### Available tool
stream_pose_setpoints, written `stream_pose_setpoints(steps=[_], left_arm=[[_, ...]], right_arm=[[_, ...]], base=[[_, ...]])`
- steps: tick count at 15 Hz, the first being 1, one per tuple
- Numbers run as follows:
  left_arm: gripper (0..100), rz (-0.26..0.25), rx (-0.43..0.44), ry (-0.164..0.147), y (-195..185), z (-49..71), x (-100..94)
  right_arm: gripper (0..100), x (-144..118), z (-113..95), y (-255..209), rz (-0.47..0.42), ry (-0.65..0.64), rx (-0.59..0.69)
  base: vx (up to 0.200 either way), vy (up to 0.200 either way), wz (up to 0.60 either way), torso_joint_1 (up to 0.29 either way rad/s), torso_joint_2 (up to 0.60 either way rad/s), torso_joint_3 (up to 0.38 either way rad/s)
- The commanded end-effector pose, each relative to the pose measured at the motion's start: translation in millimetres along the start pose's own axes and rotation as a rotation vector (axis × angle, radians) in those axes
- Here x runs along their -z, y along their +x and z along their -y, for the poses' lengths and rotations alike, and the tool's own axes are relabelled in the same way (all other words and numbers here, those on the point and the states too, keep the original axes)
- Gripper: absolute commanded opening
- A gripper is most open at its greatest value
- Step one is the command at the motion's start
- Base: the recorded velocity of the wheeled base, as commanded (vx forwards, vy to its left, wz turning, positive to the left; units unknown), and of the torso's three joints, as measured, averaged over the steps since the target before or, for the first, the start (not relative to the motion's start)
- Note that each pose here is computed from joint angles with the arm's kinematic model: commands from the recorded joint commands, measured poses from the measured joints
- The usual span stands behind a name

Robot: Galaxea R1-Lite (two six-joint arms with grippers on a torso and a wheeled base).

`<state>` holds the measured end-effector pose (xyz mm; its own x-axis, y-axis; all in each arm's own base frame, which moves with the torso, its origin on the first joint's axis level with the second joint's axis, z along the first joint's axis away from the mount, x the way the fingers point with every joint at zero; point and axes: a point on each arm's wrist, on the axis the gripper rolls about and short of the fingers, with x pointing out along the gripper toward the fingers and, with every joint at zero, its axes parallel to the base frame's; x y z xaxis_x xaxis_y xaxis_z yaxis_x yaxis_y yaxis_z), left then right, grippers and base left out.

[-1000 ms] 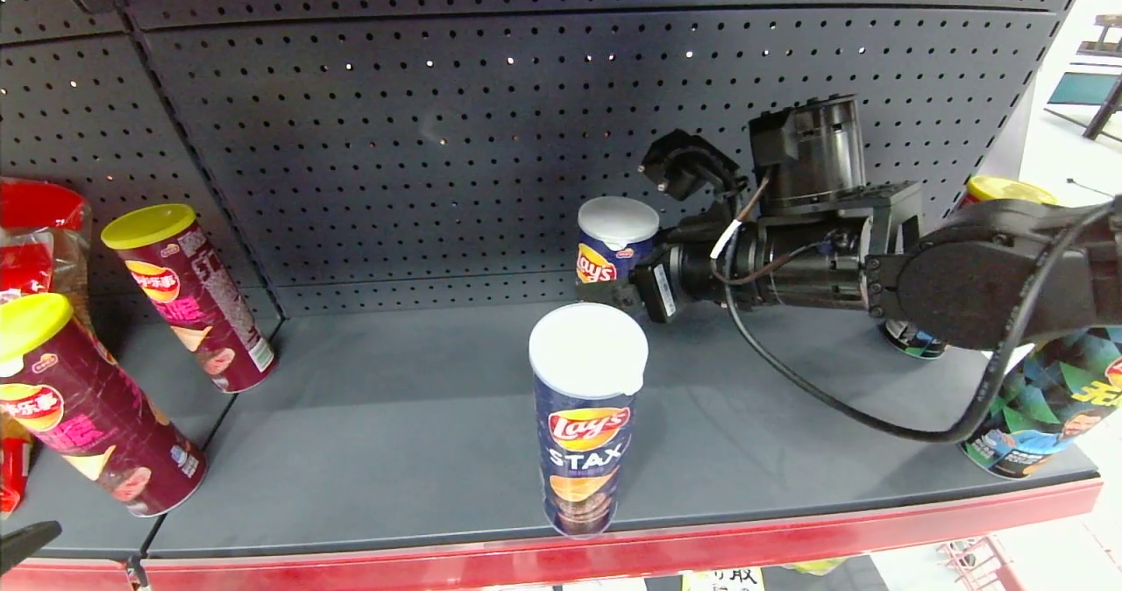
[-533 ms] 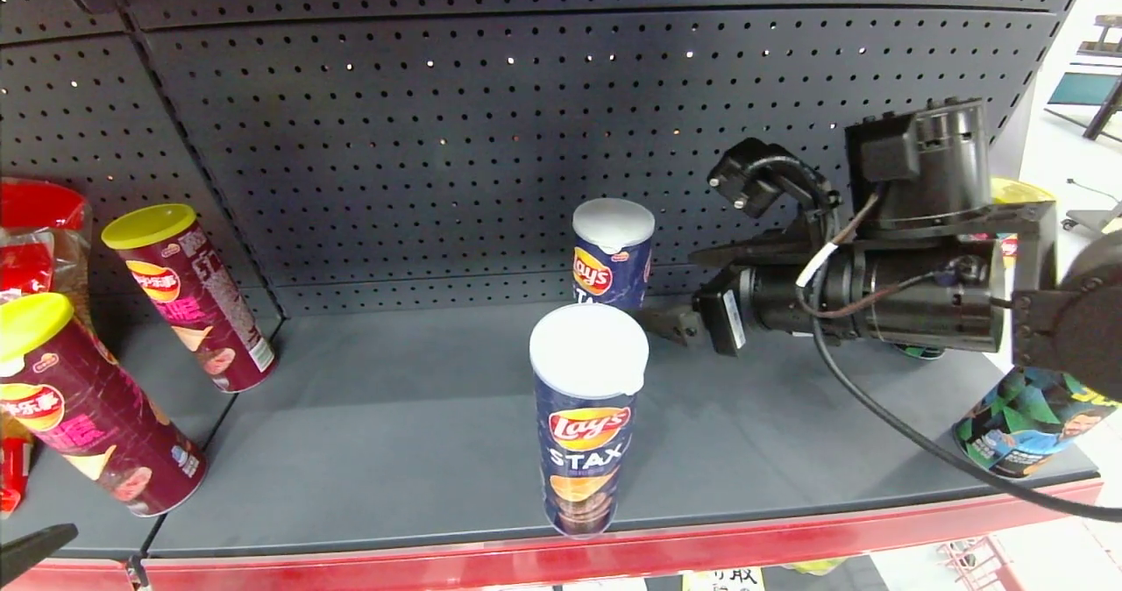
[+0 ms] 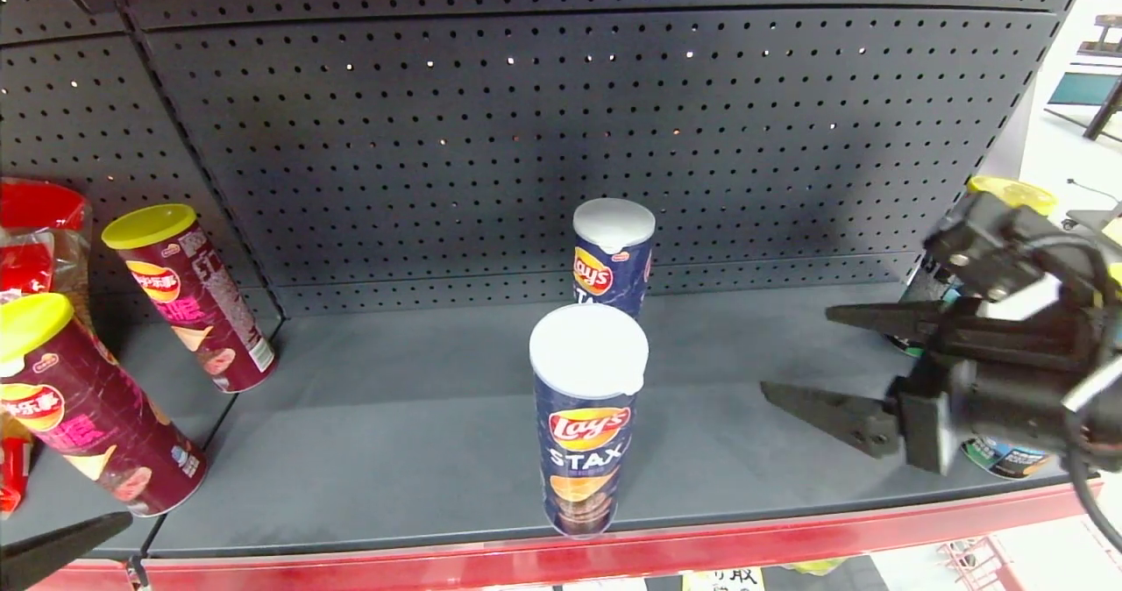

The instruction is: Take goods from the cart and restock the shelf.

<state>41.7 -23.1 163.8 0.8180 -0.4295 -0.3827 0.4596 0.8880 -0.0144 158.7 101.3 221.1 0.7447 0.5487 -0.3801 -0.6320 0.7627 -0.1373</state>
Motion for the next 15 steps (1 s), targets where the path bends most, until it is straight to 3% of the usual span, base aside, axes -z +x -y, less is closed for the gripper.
stream_pose_setpoints(steps=[1,4,6,8,11,15], left_arm=[[100,-0.092,-0.005,-0.006,17,0.6,-1.5],[100,-0.147,-0.003,-0.003,29,1.3,-4.5],[100,-0.167,0.004,-0.003,39,1.9,-7.1],[100,-0.211,0.001,-0.001,59,2.8,-10.4],[100,-0.27,0.0,-0.005,89,4.2,-12.3],[100,-0.26,0.038,0.012,138,13.3,-14.7]], right_arm=[[100,43,-12,-75,0.13,-0.004,0.031],[100,85,-20,-122,0.195,0.059,0.127],[100,103,-27,-150,0.165,0.106,0.193],[100,132,-47,-185,0.091,0.204,0.336],[100,162,-66,-186,0.132,0.255,0.486],[100,172,-63,-177,0.097,0.331,0.524]], base=[[0.0,0.0,0.0,0.0,0.0,0.0],[0.0,0.0,0.0,0.0,0.0,0.0],[0.0,0.0,0.0,0.0,0.0,0.0],[0.0,0.0,0.0,0.0,0.0,0.0],[0.0,0.0,0.0,0.0,0.0,0.0],[0.0,0.0,0.0,0.0,0.0,0.0]])
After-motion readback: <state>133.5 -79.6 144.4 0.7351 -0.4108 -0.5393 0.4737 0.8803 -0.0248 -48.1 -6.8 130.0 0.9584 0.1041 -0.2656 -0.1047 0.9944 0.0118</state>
